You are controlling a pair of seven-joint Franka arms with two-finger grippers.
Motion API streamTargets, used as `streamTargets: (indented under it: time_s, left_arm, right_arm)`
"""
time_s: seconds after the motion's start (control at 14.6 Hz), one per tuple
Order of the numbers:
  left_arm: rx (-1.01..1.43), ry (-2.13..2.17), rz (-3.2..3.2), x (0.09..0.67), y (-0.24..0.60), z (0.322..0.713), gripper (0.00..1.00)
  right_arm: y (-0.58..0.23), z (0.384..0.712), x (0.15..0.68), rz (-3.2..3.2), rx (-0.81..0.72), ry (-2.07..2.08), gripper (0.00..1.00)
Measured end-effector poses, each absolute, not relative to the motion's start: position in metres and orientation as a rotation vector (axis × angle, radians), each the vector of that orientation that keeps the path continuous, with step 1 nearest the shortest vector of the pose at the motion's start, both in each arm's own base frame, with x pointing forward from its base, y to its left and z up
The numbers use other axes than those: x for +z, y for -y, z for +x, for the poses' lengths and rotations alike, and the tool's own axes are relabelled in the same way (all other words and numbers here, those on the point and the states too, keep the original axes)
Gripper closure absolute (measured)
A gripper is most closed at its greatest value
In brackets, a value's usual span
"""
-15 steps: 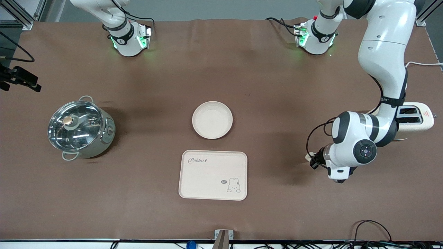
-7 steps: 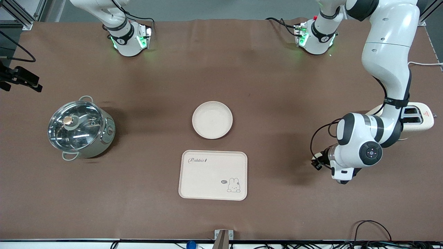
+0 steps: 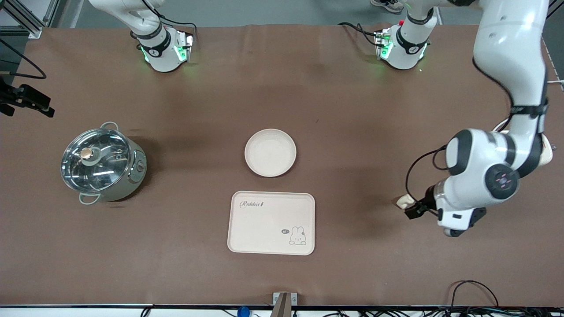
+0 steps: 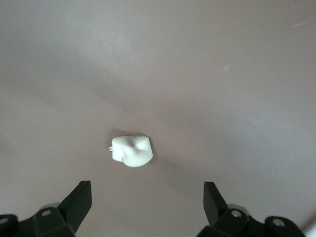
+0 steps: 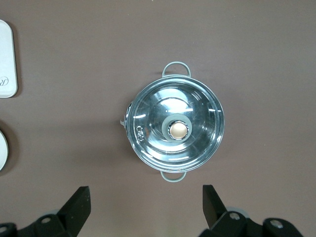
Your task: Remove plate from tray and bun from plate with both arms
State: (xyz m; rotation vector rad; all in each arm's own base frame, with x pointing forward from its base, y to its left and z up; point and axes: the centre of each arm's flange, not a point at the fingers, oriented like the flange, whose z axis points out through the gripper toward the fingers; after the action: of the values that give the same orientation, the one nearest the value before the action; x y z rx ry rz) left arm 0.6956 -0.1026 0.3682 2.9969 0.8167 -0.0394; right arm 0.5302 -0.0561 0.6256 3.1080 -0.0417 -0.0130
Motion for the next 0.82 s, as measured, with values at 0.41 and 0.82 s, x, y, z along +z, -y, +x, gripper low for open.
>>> streamTargets:
  time_s: [0.41,0.82]
  left_arm:
    - [0.074,-0.369,3.107,0.562,0.081,0.627,0.00]
    - [0.061,-0.021,3.159,0.638,0.075,0.568,0.00]
  right_arm:
    - [0.055,0.530,0.626,3.108,-0.013,0.037,0.00]
    - [0.054,0.530,0.626,3.108,-0.013,0.037,0.00]
